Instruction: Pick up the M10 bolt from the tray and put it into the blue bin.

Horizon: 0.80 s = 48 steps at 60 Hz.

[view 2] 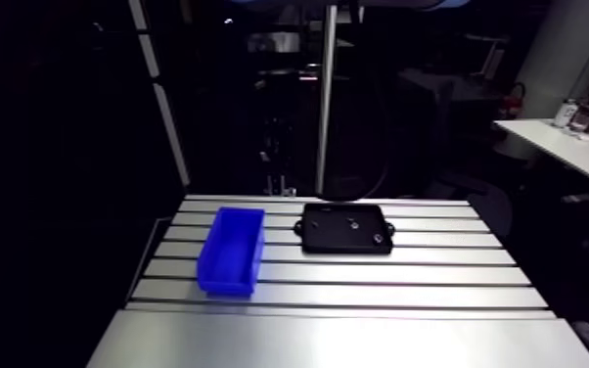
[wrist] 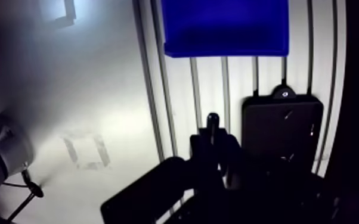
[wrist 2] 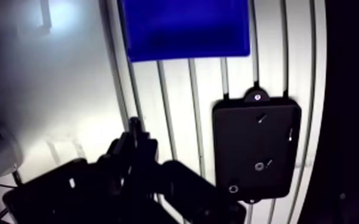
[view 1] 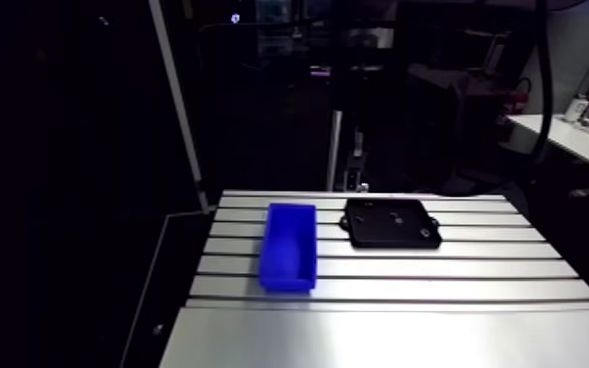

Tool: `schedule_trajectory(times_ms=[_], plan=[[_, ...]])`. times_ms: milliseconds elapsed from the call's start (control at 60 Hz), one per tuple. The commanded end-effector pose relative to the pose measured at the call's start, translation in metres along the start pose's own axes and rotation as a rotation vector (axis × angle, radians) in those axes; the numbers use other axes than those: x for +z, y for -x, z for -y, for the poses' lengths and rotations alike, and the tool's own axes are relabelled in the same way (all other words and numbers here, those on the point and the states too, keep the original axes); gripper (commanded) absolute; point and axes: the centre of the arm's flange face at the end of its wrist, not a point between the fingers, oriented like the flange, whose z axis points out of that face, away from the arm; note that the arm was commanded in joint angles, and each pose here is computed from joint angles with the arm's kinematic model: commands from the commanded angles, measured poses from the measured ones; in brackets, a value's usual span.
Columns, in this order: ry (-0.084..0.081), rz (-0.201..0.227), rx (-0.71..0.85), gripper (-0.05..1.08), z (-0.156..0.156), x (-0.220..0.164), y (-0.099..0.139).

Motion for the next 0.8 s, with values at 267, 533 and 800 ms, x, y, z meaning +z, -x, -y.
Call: schedule_trajectory(times_ms=[267,533,800], plan=[[0.053,-0.063,-0.086,1.03,0.036,0.011,-0.078],[0.058,-0.059,-0.078,1.03,0.026,0.022,-0.076],[0.058,-0.058,-0.075,1.03,0.015,0.037,-0.076]])
